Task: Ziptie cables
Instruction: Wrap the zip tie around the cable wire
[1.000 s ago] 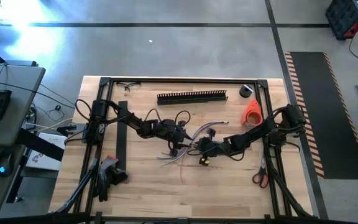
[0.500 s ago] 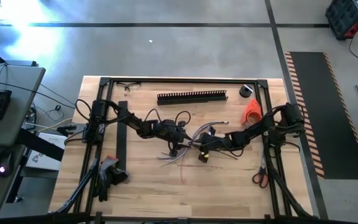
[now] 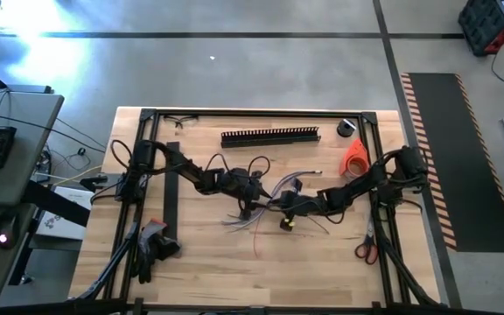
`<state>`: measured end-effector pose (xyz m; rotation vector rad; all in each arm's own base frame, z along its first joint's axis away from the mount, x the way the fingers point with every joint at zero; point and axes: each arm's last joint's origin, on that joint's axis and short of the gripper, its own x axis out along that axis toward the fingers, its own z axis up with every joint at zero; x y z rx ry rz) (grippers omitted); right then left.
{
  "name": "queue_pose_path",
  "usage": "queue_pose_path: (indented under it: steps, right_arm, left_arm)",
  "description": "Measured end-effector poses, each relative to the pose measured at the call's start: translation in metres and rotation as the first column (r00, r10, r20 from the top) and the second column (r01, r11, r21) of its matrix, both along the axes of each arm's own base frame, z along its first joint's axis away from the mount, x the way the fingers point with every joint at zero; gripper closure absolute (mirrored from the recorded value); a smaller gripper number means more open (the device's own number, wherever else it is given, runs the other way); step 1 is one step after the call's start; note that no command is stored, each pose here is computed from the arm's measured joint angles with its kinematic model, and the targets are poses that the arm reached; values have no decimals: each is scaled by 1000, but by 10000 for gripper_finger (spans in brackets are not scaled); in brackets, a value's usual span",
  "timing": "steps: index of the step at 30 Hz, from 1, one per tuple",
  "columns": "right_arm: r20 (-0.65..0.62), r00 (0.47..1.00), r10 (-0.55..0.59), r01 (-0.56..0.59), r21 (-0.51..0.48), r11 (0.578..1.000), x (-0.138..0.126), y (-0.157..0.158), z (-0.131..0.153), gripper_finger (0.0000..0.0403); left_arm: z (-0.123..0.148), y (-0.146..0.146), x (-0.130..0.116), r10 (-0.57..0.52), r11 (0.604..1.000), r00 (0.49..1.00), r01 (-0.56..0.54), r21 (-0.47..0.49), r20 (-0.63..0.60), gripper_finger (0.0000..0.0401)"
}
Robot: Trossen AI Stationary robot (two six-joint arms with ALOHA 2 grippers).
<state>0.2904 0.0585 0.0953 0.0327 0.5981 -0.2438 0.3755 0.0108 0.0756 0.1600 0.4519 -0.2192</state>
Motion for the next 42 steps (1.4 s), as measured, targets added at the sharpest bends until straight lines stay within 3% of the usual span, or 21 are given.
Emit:
queue_pose_path:
  steps: [7,18,30,42]
  right_arm:
    - [-39,999,1,-4,-62,998,-4,6,-3,403]
    - [-52,999,13,-18,-81,997,-5,7,-3,403]
    - [-59,998,20,-24,-75,997,-5,7,-4,403]
    - [-167,985,-42,27,-91,995,-24,28,-13,402]
  left_arm:
    - [-2,-1,6,-31,999,1000,31,-34,-2,302]
    - [-1,5,5,-11,998,1000,11,-61,-5,391]
    - [-1,4,5,-23,997,1000,23,-67,-6,399]
    - [-1,6,5,-12,997,1000,11,-81,-13,401]
